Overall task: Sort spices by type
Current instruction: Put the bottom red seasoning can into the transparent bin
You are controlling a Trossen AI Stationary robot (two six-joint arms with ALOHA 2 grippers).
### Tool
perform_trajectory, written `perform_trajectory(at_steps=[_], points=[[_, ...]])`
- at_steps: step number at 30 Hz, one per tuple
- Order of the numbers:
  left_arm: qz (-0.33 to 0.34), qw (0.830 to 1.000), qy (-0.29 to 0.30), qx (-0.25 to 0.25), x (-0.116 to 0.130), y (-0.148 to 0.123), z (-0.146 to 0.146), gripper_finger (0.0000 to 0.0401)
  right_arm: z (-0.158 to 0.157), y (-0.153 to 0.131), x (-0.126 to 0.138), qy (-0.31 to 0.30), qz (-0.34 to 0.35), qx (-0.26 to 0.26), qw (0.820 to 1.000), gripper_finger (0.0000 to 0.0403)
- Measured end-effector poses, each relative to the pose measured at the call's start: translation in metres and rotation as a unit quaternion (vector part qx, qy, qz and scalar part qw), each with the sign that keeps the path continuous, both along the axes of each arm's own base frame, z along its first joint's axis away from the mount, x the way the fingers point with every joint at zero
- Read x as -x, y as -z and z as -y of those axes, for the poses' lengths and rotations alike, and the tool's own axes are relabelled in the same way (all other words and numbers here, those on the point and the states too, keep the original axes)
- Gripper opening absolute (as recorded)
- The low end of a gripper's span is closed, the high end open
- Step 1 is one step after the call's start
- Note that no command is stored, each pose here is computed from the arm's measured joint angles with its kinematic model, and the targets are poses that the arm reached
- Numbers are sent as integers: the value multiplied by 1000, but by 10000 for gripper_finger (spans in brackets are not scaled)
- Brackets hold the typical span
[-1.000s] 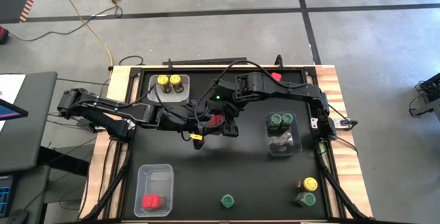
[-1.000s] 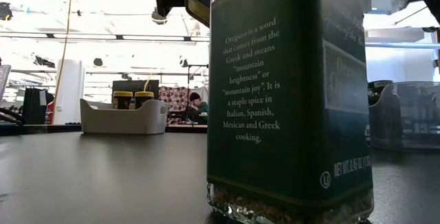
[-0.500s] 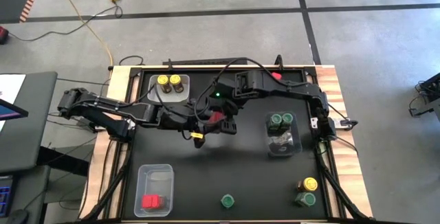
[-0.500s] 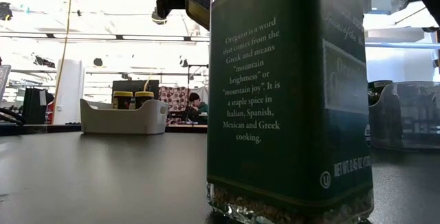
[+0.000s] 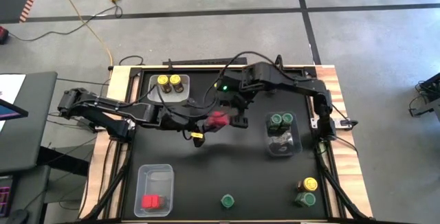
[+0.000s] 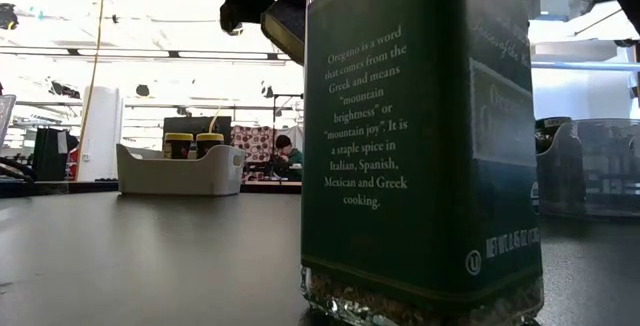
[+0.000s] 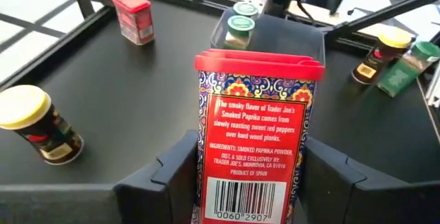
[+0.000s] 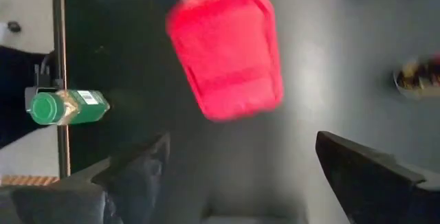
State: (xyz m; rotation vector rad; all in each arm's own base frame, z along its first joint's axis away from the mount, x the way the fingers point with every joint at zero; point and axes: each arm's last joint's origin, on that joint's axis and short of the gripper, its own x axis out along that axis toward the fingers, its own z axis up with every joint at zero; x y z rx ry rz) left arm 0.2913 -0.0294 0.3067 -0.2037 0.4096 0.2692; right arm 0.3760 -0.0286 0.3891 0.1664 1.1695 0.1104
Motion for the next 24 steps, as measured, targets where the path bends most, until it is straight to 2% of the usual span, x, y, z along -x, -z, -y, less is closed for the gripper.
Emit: perform_trajectory(at_steps=[7,12,14,17,20,22,24], points=[[19,1000,-10,-16,10,-12,-2,191,9,-26,36,63,-3,34,997,386],[23,998,-45,-39,40,-29,-5,191,0,-27,74,117,11,74,990,386],[30,997,-64,-44,57,-30,-2,191,-5,-17,91,146,27,86,985,386],[69,994,-78,-31,84,-30,1,191,-13,9,111,175,74,65,980,386],[119,989,-86,-12,106,-26,3,191,-19,44,121,195,162,35,967,386],[149,985,-87,-7,116,-22,3,191,-22,68,120,208,243,5,947,386],[184,979,-84,-8,121,-19,2,191,-24,90,114,225,334,-38,914,386]])
